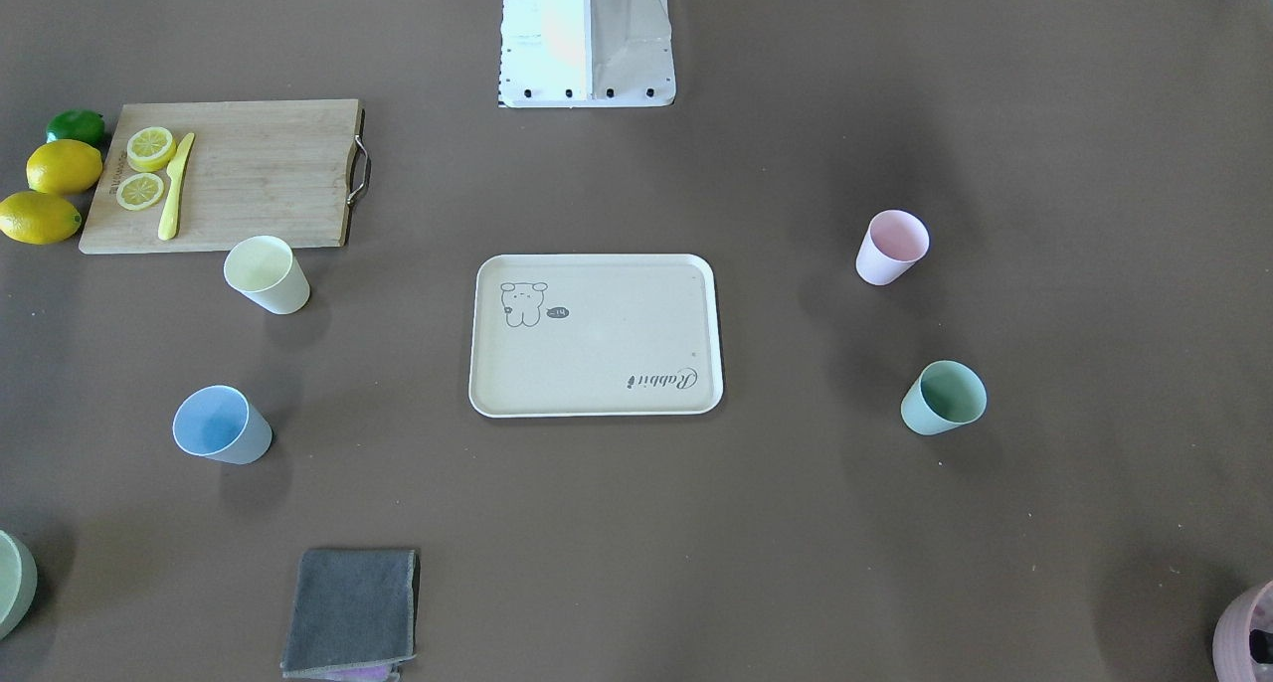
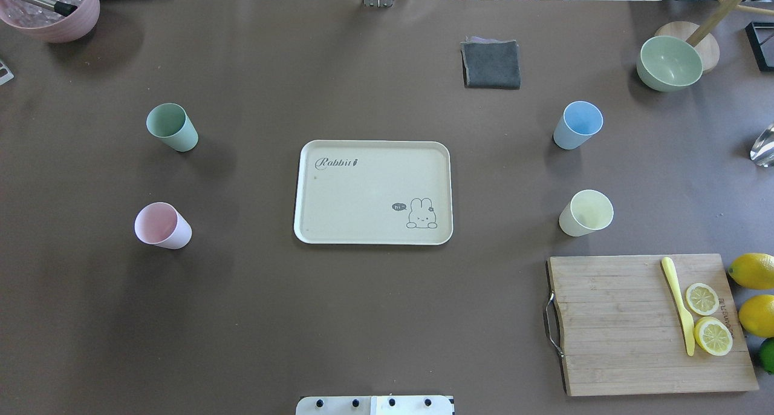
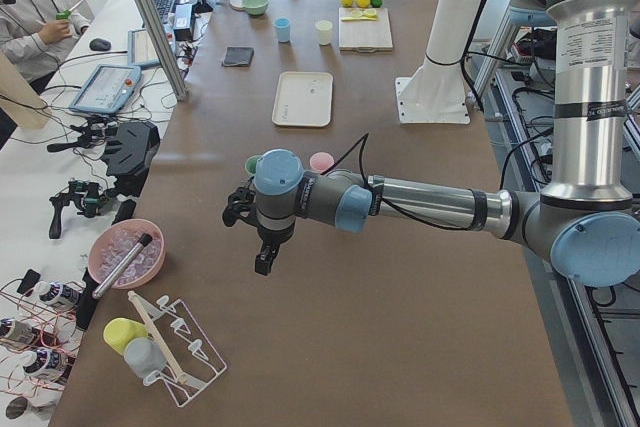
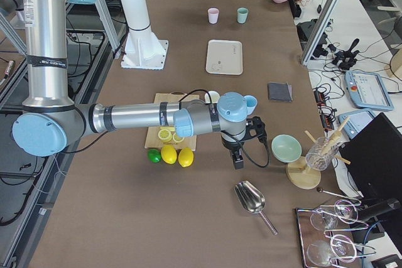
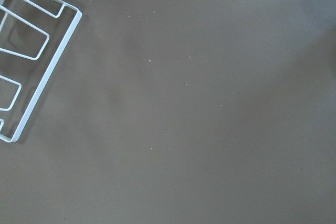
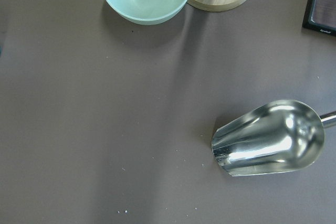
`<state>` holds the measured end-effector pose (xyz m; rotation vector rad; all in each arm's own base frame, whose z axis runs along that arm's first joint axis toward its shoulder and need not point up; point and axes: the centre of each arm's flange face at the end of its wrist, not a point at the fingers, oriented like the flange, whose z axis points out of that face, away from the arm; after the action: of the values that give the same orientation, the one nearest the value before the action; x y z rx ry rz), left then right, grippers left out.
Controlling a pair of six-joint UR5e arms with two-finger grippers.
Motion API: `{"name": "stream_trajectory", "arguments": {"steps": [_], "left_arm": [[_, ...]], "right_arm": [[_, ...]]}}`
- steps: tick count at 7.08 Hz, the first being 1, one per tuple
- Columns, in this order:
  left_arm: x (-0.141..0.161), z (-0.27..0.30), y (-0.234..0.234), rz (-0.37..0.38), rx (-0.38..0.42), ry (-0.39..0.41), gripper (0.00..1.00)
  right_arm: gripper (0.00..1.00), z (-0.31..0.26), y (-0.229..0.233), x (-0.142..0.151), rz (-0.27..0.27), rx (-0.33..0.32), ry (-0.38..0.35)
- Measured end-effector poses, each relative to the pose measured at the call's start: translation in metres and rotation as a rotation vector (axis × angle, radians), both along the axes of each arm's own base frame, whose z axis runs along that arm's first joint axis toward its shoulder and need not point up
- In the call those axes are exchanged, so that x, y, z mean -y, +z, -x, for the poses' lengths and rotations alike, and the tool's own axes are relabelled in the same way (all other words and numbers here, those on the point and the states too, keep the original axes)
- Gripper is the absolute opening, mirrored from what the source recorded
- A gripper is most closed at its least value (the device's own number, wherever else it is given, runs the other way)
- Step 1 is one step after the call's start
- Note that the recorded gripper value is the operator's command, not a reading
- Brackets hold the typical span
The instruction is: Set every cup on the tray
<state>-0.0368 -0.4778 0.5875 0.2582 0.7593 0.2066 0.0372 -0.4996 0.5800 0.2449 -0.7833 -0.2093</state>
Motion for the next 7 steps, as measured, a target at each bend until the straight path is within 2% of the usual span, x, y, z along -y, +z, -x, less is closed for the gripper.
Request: {"name": "stream_trajectory", "arguments": {"steps": [7], "left_arm": [[-0.001, 0.000, -0.006, -0.017, -0.003, -0.001, 0.98]], "right_arm": [[1.00, 0.029, -0.012, 0.008, -0.024, 0.014, -0.057]]}}
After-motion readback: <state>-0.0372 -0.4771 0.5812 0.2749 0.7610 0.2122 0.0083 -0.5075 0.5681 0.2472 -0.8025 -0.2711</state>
